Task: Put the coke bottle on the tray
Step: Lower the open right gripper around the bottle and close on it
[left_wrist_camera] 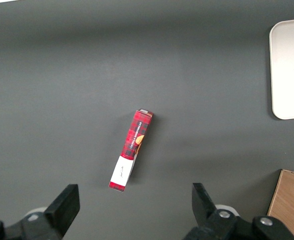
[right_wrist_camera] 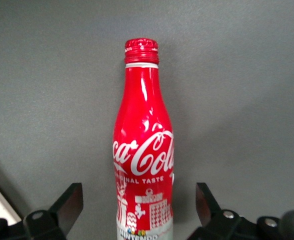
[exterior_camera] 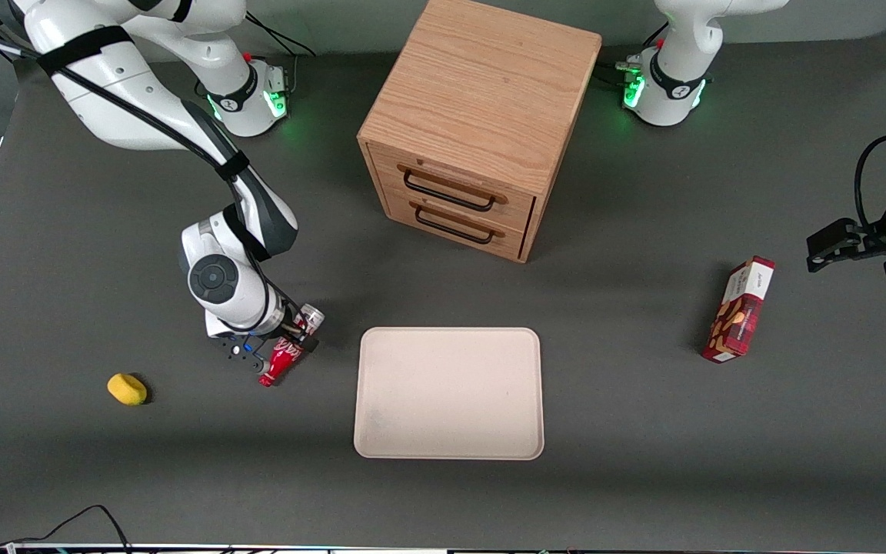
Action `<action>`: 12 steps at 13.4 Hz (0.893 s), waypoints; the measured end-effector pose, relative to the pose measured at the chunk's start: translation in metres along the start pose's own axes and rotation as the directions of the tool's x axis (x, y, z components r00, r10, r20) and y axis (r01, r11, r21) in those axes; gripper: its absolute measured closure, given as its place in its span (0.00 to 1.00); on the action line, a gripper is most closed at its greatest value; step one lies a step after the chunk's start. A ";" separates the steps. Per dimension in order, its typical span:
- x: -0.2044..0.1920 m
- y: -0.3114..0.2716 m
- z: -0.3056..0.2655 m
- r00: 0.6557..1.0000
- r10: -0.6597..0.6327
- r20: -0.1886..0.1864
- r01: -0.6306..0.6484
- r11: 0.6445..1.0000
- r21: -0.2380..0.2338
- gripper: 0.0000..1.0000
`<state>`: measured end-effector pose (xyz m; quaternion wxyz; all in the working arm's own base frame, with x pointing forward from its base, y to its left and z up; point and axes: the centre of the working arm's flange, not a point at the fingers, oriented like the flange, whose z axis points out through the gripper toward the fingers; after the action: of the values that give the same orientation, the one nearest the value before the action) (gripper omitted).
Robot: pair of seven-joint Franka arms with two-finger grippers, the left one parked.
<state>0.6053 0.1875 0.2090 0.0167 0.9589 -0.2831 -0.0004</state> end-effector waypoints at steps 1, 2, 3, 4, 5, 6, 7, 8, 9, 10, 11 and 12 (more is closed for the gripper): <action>0.000 -0.001 0.005 1.000 0.000 0.001 0.000 1.000 -0.001 0.00; 0.000 -0.001 0.009 1.000 -0.003 -0.001 0.003 1.000 -0.003 0.00; 0.000 -0.001 0.013 1.000 -0.007 -0.002 0.007 1.000 -0.007 0.00; 0.000 -0.001 0.016 1.000 -0.007 0.000 0.007 1.000 -0.009 0.02; 0.000 0.000 0.019 1.000 -0.006 0.001 0.006 1.000 -0.010 0.07; 0.001 0.000 0.020 1.000 -0.004 0.000 0.004 1.000 -0.008 0.19; 0.001 0.000 0.021 1.000 -0.003 -0.001 0.003 1.000 -0.006 0.30; 0.001 0.000 0.020 1.000 -0.001 -0.002 0.001 1.000 -0.005 0.43; 0.002 -0.001 0.020 1.000 0.001 -0.003 -0.001 1.000 -0.003 0.46; 0.002 -0.001 0.020 1.000 0.002 -0.003 -0.002 1.000 -0.003 0.46; 0.002 -0.001 0.020 1.000 0.003 -0.003 -0.003 1.000 -0.003 0.46; 0.002 -0.001 0.020 1.000 0.004 -0.003 -0.004 1.000 -0.003 0.46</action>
<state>0.6069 0.1868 0.1892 0.0186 0.9583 -0.2852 0.0007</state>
